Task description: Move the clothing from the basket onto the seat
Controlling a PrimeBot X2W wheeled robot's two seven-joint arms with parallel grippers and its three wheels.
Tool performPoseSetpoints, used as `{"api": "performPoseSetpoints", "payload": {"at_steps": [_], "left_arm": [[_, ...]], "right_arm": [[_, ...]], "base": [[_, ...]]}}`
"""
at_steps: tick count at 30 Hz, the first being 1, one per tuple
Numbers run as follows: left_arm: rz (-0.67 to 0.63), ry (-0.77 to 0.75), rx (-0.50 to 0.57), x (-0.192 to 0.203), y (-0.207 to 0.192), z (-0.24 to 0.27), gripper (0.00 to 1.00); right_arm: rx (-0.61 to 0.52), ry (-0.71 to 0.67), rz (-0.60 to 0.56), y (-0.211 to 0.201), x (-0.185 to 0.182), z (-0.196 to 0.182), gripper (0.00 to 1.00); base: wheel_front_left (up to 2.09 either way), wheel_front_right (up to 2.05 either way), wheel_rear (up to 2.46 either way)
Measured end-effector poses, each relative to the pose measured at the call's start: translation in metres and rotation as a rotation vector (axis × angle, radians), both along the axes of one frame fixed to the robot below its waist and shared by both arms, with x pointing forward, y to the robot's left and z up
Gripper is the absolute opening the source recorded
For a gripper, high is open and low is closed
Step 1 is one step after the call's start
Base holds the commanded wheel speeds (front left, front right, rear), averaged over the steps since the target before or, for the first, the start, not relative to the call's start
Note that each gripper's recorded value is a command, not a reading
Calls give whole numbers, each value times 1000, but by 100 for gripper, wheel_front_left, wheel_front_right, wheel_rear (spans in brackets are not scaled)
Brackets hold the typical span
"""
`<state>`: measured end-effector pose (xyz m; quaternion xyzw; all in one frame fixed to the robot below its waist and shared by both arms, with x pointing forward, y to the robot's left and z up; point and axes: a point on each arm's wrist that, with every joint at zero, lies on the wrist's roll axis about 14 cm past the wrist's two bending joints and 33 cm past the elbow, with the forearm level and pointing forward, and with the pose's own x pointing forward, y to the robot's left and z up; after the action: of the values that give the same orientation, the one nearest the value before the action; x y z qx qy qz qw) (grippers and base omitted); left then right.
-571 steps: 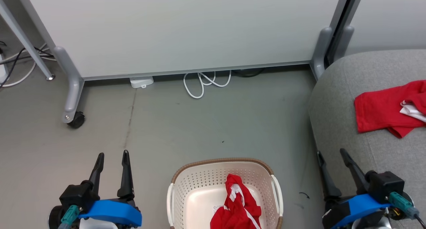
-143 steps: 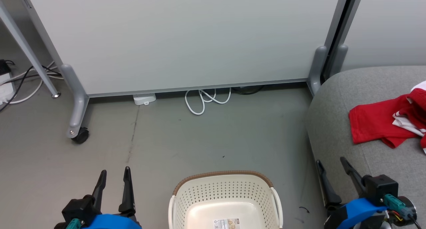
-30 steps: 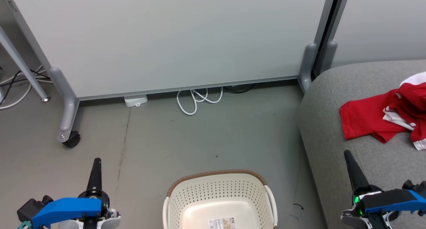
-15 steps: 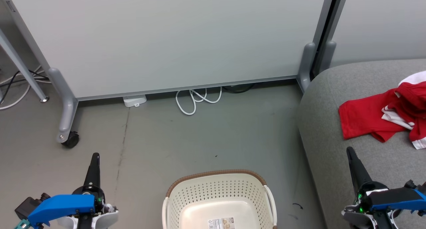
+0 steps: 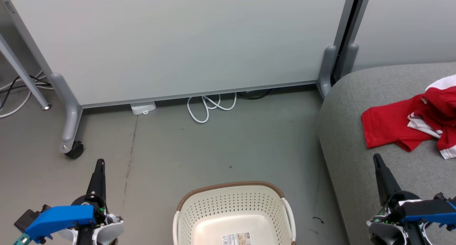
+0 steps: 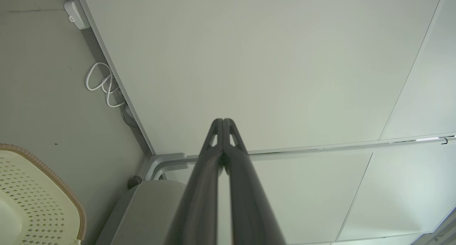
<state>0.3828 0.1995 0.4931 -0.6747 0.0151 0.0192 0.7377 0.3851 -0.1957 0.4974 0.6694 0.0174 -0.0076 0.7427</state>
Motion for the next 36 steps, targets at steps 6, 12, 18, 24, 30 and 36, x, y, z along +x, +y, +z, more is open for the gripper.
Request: {"api": "performPoseSetpoints", "payload": {"at_steps": [6,12,18,24,30,36], "left_arm": [[-2,-16,-38,2,0,5,0],[-6,-29,-73,4,0,8,0],[-5,-38,-93,5,0,11,0],[-5,-38,-93,5,0,11,0],[-5,-38,-93,5,0,11,0],[-5,-38,-93,5,0,11,0]], "right_arm": [[44,-12,-6,-1,2,3,0],[86,-19,-12,-3,2,5,0],[108,-25,-15,-4,3,7,0],[108,-25,-15,-4,3,7,0],[108,-25,-15,-4,3,7,0],[108,-25,-15,-4,3,7,0]], "base": [[0,0,0],[0,0,0],[0,0,0],[0,0,0],[0,0,0],[0,0,0]]}}
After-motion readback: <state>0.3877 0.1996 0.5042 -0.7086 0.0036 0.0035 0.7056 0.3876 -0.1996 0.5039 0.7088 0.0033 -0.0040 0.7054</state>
